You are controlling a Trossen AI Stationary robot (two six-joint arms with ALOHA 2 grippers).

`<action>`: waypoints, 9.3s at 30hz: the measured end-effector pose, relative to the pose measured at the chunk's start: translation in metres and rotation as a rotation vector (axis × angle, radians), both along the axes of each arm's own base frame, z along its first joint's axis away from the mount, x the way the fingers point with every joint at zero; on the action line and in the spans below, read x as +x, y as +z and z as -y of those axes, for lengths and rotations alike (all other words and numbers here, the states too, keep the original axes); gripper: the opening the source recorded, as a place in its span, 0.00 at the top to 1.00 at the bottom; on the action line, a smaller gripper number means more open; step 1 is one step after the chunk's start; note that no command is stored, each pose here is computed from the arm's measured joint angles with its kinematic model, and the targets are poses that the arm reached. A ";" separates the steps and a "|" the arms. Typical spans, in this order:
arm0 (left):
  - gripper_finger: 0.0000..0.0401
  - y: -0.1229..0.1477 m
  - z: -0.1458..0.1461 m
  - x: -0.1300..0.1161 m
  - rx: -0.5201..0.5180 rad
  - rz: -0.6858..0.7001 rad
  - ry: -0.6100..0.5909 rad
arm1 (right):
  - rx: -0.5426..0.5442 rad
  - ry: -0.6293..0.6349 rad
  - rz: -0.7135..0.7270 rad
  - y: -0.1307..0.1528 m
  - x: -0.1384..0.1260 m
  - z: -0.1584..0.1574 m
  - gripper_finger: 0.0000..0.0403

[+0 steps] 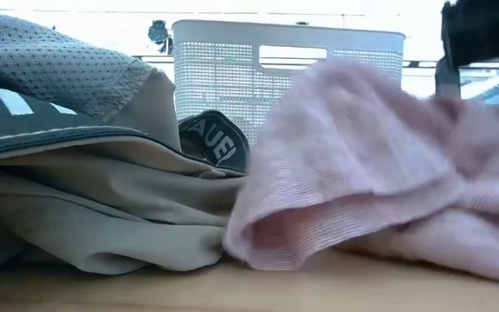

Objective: Sort clothes
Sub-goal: Put the pink polo into the laundry bin, then put the light brown shorts into the laundry bin

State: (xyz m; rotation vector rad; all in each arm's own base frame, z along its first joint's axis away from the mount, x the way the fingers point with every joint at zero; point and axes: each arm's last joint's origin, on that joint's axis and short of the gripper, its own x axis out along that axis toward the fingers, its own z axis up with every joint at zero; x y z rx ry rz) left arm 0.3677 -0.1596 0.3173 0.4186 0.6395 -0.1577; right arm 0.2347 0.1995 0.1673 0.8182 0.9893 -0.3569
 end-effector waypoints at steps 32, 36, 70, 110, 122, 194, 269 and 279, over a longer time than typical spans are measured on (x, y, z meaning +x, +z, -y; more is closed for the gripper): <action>0.63 -0.086 0.022 -0.107 0.074 -0.142 0.289 | -0.733 0.102 0.609 0.357 0.033 0.136 0.94; 0.63 -0.092 0.024 -0.103 0.063 -0.092 0.246 | -0.703 0.047 0.559 0.354 0.043 0.196 0.94; 0.63 -0.097 0.029 -0.107 0.047 -0.080 0.219 | -0.161 -0.001 -0.051 0.056 0.114 0.335 0.75; 0.63 -0.065 0.040 -0.100 -0.004 0.003 0.143 | -0.235 0.151 -0.075 0.244 0.077 0.198 0.25; 0.63 -0.016 0.062 -0.125 -0.209 0.003 -0.118 | -0.349 0.428 0.177 0.218 0.067 0.022 0.25; 0.63 -0.117 0.054 -0.049 0.264 0.061 0.470 | -0.603 0.376 0.001 0.019 0.103 0.008 0.25; 1.00 0.026 0.061 -0.121 -0.214 0.419 0.028 | -0.971 0.471 0.436 0.112 0.080 -0.017 0.41; 0.98 0.034 0.049 -0.119 -0.262 0.428 0.033 | -0.837 0.631 0.780 0.151 0.081 -0.029 0.41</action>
